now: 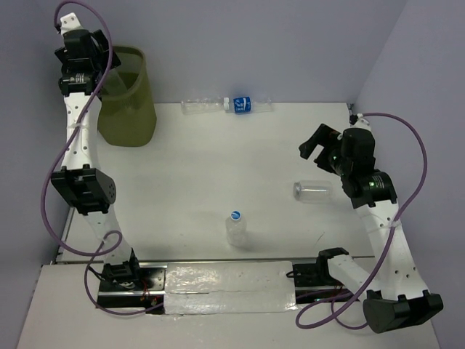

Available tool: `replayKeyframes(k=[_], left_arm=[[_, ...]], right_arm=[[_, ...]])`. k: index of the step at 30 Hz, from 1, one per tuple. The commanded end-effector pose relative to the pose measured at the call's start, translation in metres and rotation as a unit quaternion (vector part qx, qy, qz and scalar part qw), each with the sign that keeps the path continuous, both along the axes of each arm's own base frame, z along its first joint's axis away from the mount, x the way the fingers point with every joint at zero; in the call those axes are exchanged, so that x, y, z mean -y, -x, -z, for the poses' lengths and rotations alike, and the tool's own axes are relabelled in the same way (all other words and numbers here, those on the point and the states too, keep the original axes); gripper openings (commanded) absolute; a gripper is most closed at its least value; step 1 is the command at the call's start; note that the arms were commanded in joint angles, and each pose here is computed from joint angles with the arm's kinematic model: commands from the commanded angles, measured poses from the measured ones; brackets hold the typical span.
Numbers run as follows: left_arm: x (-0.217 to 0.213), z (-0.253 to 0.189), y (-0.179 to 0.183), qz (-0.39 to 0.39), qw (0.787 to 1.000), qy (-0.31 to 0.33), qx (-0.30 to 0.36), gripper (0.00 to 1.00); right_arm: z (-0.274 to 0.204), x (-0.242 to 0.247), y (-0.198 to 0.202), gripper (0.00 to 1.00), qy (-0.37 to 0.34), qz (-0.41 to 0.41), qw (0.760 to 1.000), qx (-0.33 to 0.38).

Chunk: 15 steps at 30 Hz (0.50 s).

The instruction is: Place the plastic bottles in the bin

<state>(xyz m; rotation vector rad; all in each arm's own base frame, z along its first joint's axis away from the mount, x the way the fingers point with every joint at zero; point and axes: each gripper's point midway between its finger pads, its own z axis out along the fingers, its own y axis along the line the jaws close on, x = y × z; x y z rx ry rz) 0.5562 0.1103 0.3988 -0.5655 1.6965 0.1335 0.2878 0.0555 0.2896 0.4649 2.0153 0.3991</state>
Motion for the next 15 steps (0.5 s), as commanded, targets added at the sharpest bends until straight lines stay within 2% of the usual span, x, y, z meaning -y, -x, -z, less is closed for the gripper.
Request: replayKeyframes(k=[1,4,5,7,8,9,10,12,13,14,15], left_arm=[[0.019,-0.062,0.011,0.041,0.997,-0.016,0.064,0.99],[0.044,-0.094,0.035,0.063,0.994,-0.033,0.087,0.99],[0.054,-0.104,0.054,0.072,0.992,-0.039,0.091,0.99],[0.096,-0.117,0.084,0.116,0.988,-0.038,0.094,0.99],[0.116,-0.099,0.089,0.146,0.986,-0.038,0.068,0.99],[0.158,-0.093,0.100,0.192,0.979,-0.037,0.057,0.99],[0.174,-0.092,0.123,0.210,0.976,-0.037,0.047,0.99],[0.231,-0.047,0.146,0.278,0.960,-0.026,-0.011,0.99],[0.240,-0.041,0.169,0.294,0.955,-0.016,-0.022,0.98],[0.255,-0.005,0.180,0.307,0.949,0.005,-0.064,0.98],[0.279,0.010,0.199,0.337,0.938,0.015,-0.081,0.98]], right_arm=[[0.003,-0.006,-0.002,1.00,0.000,-0.020,1.000,0.004],[0.002,-0.014,0.004,1.00,0.010,-0.055,0.998,0.004],[0.002,-0.017,0.007,1.00,0.012,-0.068,0.998,0.004],[-0.002,-0.027,0.015,1.00,0.027,-0.095,0.995,0.013],[-0.001,-0.029,0.019,1.00,0.033,-0.100,0.994,0.011],[0.001,-0.031,0.022,1.00,0.037,-0.105,0.994,0.009],[0.001,-0.038,0.026,1.00,0.038,-0.115,0.993,0.008],[0.006,-0.040,0.032,1.00,0.039,-0.118,0.992,0.000],[0.006,-0.044,0.034,1.00,0.038,-0.127,0.991,0.000],[0.005,-0.050,0.039,1.00,0.038,-0.141,0.989,0.003],[0.003,-0.053,0.042,1.00,0.039,-0.150,0.988,0.005]])
